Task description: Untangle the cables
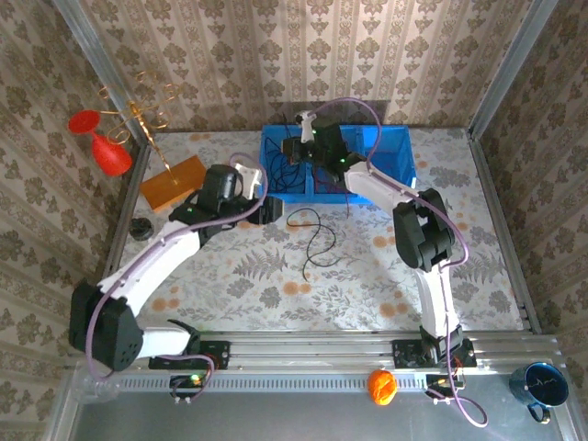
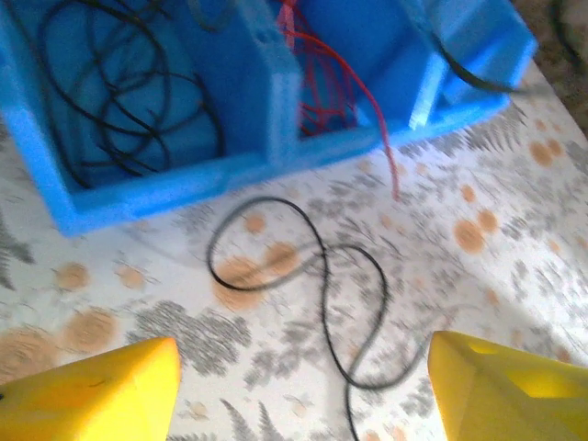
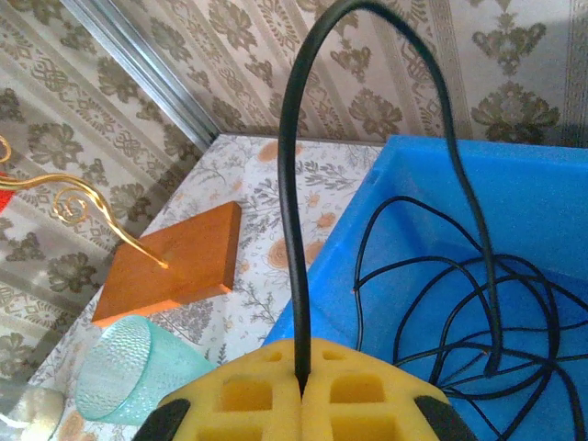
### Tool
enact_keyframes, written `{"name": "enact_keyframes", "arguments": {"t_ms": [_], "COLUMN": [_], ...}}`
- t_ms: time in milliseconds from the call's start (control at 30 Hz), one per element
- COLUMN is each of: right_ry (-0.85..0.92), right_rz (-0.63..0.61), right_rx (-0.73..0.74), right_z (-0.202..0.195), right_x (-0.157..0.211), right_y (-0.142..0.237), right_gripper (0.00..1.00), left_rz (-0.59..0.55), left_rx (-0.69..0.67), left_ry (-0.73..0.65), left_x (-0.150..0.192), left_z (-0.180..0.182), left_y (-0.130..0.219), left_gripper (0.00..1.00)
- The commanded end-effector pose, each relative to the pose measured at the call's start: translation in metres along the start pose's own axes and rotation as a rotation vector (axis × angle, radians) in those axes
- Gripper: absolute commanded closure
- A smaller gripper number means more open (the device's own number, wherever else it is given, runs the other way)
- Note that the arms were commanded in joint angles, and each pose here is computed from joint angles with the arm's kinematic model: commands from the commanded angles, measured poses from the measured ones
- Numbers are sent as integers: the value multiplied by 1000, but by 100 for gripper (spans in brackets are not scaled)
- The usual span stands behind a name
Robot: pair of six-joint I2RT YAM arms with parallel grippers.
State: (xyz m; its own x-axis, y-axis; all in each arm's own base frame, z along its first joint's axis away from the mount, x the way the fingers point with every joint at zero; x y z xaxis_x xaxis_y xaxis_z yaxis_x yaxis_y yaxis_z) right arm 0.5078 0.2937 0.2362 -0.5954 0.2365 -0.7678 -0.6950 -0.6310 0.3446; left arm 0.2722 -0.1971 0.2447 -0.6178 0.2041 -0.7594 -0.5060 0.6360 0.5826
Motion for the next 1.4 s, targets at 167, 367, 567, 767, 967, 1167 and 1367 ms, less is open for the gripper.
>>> {"name": "enact_keyframes", "arguments": {"t_ms": [167,367,567,767,967,1167,1367], "right_ry": [-2,23,50,5,-43,-60,-65], "right_rz": [-16,-104,-132,-13,127,204,211], "right_rx": [138,117,139,258,417,498,515], "right_z": [-5,29,49,14,-36,-60,-68], "right_x": [-10,-39,-27,54,140,176,181], "right_y": [13,63,137,200,239,250,251], "right_gripper": [51,51,51,51,47,41,39], "left_rz": [-55,-63,-36,17,181,401,526], "left_rx": [1,0,-2,-36,-4,-37,-181], "left_ry": [22,6,16,57,20,-121,-248], "left_x": [19,20,37,60,83,106,120], "left_z": [-14,-22,-27,-18,-26,-47,-47], "left_y": [30,44,33,7,-51,-118,-161], "left_gripper": [27,27,28,32,33,31,33]}}
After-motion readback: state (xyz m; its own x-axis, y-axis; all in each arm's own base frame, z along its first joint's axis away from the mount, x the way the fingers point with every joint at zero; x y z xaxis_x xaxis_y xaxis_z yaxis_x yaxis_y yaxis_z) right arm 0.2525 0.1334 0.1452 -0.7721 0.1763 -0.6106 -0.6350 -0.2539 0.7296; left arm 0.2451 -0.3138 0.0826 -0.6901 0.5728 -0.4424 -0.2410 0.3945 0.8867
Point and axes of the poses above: each hand's point on the last joint's axis, 136 mm out from that joint toward the fingers, its own y axis back along the fingers, its own z axis along the line the jaws close on, x = y × z, the point moved 6 cm from there along y, back along the fingers, and after that the axes turned 7 degrees about -y, right-handed, at the moved point
